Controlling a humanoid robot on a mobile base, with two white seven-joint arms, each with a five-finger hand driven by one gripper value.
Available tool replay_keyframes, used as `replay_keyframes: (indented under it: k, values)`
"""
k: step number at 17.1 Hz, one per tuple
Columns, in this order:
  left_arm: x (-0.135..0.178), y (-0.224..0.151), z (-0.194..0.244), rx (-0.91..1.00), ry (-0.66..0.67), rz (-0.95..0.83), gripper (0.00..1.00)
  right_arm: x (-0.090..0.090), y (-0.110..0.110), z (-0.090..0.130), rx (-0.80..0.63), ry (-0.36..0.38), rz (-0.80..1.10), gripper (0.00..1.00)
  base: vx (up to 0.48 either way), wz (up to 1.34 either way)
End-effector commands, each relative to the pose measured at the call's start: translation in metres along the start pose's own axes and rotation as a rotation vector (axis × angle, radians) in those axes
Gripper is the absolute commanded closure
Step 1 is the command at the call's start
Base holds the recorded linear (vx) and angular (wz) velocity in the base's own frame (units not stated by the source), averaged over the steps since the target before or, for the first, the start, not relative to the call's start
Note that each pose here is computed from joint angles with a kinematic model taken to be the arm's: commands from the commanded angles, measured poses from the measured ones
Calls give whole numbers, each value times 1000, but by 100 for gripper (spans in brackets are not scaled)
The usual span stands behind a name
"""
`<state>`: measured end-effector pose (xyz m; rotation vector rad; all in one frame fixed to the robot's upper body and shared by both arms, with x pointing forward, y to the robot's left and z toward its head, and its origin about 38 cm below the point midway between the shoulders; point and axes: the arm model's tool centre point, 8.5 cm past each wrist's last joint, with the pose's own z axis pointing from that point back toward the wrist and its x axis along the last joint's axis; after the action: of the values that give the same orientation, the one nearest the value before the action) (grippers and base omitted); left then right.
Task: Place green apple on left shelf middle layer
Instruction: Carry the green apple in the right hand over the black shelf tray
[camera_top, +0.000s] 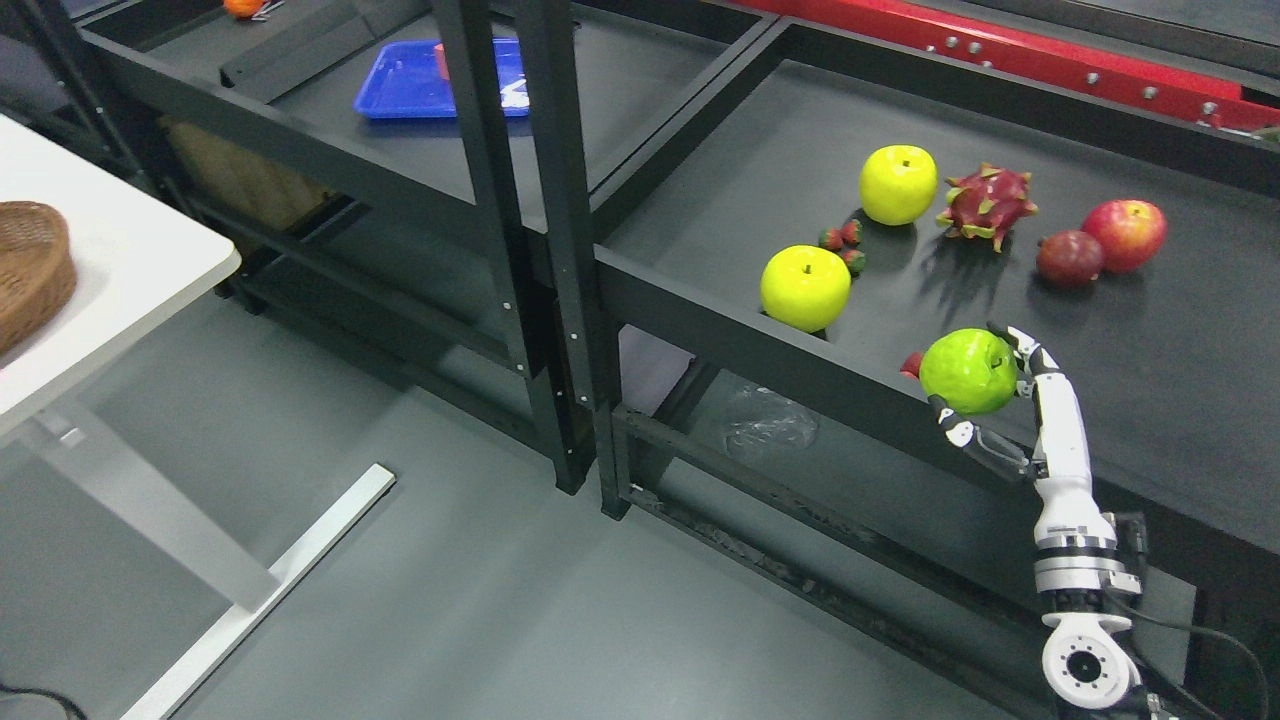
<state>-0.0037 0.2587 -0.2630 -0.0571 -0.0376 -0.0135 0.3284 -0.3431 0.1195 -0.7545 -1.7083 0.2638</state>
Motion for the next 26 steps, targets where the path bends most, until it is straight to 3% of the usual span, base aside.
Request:
replay_keyframes:
  k: [1,7,10,12,14,19,24,26]
  values:
    - [-1,11,2,18,2,-1,0,-2,-3,-1,9,6,17,99,36,-466]
    - [0,11,2,18,1,-1,0,-2,-3,-1,10,11,17,99,74,-458]
    - [0,11,2,18,1,-1,0,3,11,-7,46,30,6,99,141,-556]
    - [0,11,2,18,1,-1,0,23,38,-17,120,2,-9,98,162,-539]
    - [0,11,2,18,1,-1,0,40,68,-23,281,-67,23,98,211,-465]
    - [0,11,2,18,1,-1,0,85,114,-57,441,-171,100,97,227,-270]
    - [-1,11,2,18,2,-1,0,147,179,-42,645,-318,62,97,235,-115]
    - [0,11,2,18,1,-1,0,154,186,-42,668,-332,57,97,192,-131]
